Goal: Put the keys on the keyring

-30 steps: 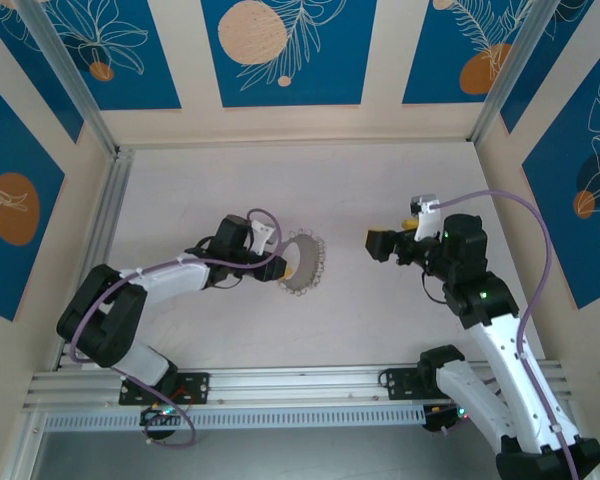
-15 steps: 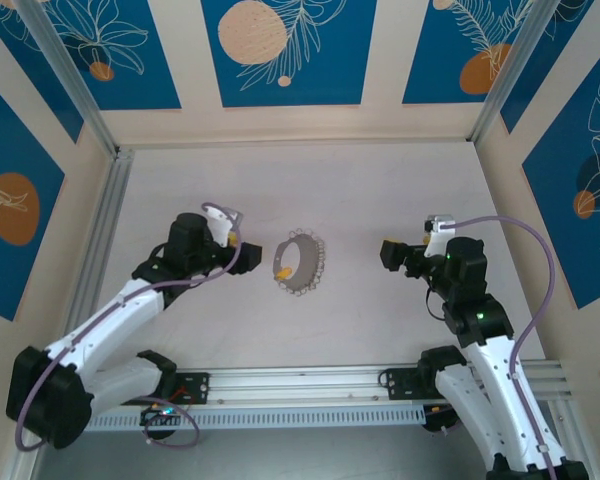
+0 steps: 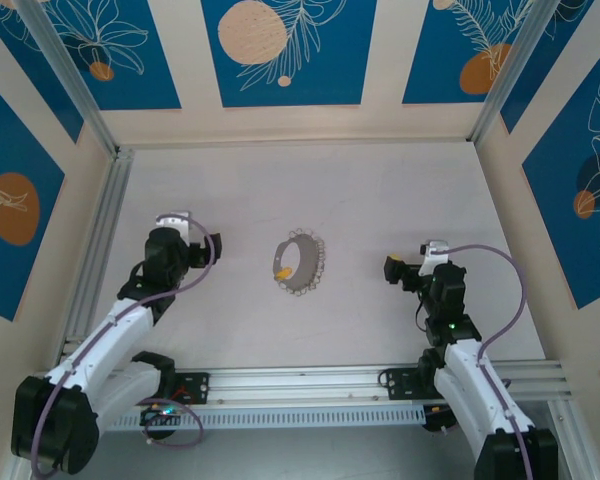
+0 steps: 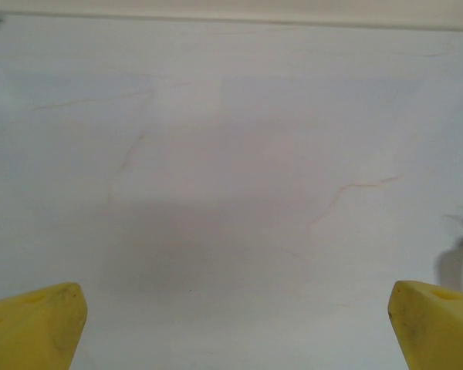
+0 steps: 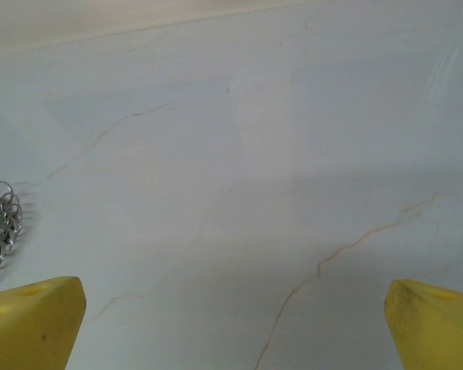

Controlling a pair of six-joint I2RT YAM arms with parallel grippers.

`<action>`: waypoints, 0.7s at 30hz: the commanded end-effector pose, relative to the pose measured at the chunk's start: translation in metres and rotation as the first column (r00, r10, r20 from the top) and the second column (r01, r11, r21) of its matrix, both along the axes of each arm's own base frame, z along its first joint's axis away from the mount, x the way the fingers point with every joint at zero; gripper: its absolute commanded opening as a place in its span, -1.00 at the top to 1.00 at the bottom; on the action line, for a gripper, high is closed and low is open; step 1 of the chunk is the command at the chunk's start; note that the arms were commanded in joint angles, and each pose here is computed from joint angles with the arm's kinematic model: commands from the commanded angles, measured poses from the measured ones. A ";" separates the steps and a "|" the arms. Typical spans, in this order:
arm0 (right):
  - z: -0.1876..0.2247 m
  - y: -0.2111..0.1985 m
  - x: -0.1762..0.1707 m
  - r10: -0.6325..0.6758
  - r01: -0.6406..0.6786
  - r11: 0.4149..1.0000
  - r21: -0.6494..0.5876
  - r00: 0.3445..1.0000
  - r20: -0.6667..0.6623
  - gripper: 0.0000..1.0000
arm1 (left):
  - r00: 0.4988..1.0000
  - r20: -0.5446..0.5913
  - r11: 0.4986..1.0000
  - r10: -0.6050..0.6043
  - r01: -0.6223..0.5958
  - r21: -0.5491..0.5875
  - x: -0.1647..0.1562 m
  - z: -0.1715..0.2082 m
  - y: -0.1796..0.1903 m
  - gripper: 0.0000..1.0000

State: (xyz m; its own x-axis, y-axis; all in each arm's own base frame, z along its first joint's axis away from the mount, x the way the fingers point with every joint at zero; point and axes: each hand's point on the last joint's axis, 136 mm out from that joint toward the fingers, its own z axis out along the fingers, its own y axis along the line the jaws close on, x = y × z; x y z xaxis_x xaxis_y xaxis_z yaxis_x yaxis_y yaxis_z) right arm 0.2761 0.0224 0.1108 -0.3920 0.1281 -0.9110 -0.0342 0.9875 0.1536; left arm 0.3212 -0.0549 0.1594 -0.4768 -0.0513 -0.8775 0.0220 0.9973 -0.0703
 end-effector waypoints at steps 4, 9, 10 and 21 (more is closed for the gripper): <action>0.038 -0.001 0.034 0.037 -0.029 0.999 -0.043 0.981 0.189 -0.99 | 0.976 0.092 0.972 0.197 -0.207 0.108 0.016 -0.004 0.048 -1.00; 0.023 0.001 0.068 0.051 -0.044 0.998 -0.047 0.984 0.169 -0.99 | 0.946 0.221 0.955 0.239 -0.270 0.122 0.031 -0.005 0.063 -1.00; 0.021 0.003 0.076 0.059 -0.052 0.998 -0.047 0.984 0.166 -0.99 | 0.947 0.236 0.955 0.220 -0.258 0.146 0.036 -0.007 0.062 -1.00; -0.017 -0.010 0.120 -0.021 0.022 0.999 -0.035 0.999 0.027 -0.99 | 0.964 0.256 0.987 0.077 -0.111 0.120 0.066 -0.059 0.056 -1.00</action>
State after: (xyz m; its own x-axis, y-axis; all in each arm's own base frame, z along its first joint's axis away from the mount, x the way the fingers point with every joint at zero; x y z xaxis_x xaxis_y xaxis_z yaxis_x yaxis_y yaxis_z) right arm 0.3806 0.0220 0.0769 -0.4110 0.0905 -0.9071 -0.0639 0.9898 0.1277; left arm 0.3735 0.0076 0.0772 -0.3777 0.0433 -0.9249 -0.1315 0.9863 0.0999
